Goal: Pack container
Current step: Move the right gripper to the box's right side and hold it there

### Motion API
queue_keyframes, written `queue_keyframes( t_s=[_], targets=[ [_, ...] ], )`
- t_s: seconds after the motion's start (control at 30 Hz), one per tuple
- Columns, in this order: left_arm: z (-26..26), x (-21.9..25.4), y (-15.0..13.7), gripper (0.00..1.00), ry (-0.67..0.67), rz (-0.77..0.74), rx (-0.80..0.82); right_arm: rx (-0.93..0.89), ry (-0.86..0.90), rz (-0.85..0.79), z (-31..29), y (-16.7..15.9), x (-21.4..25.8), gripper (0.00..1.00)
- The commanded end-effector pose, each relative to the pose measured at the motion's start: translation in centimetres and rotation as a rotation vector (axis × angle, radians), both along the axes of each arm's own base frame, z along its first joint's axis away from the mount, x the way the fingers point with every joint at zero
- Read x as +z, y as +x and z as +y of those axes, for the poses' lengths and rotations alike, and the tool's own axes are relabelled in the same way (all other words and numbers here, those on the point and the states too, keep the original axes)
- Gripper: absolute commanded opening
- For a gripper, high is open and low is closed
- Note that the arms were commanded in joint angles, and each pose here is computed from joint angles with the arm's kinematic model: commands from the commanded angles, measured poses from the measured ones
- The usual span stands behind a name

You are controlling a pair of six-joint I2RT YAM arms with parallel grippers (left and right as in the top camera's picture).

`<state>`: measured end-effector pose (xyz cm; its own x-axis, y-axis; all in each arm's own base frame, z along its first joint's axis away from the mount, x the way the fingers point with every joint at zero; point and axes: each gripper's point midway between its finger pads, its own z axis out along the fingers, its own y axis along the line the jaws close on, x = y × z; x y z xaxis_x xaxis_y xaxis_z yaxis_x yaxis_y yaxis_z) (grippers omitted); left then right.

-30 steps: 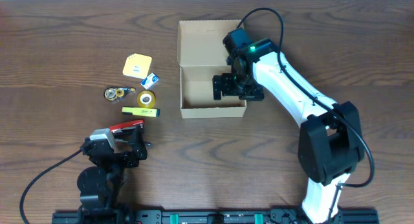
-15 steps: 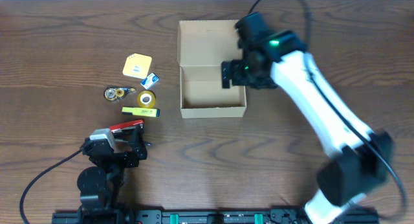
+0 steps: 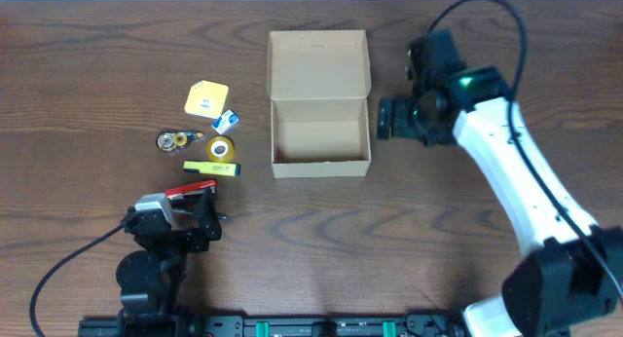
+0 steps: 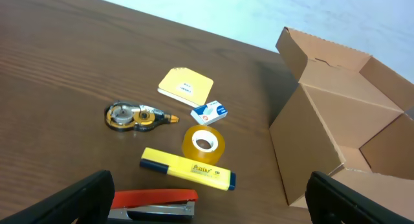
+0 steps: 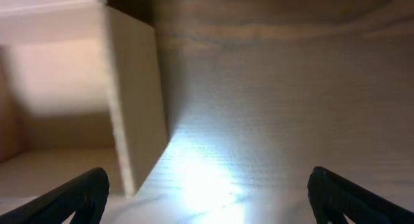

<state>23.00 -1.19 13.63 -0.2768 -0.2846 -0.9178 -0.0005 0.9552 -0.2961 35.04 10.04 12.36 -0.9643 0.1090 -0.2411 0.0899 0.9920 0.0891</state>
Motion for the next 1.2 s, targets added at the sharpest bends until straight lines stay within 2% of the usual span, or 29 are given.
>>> queue_keyframes(
  t_s=[0.0, 0.1, 0.27, 0.77, 1.17],
  targets=[
    [0.4, -1.1, 0.0, 0.95, -0.007, 0.024, 0.024, -0.047, -0.005, 0.010, -0.6, -0.3, -2.4, 0.99],
    [0.4, -1.1, 0.0, 0.95, -0.007, 0.024, 0.024, -0.067, -0.020, -0.016, -1.0, -0.2, -4.6, 0.99],
    [0.4, -1.1, 0.0, 0.95, -0.007, 0.024, 0.024, -0.086, -0.053, -0.045, -1.8, 0.1, -5.4, 0.99],
    [0.4, -1.1, 0.0, 0.95, -0.006, 0.024, 0.024, 0.089, -0.073, -0.168, -1.0, 2.5, -6.1, 0.99],
    [0.4, -1.1, 0.0, 0.95, -0.007, 0.024, 0.023, 0.038, -0.054, -0.085, -2.4, 2.6, -9.4, 0.99]
  ],
)
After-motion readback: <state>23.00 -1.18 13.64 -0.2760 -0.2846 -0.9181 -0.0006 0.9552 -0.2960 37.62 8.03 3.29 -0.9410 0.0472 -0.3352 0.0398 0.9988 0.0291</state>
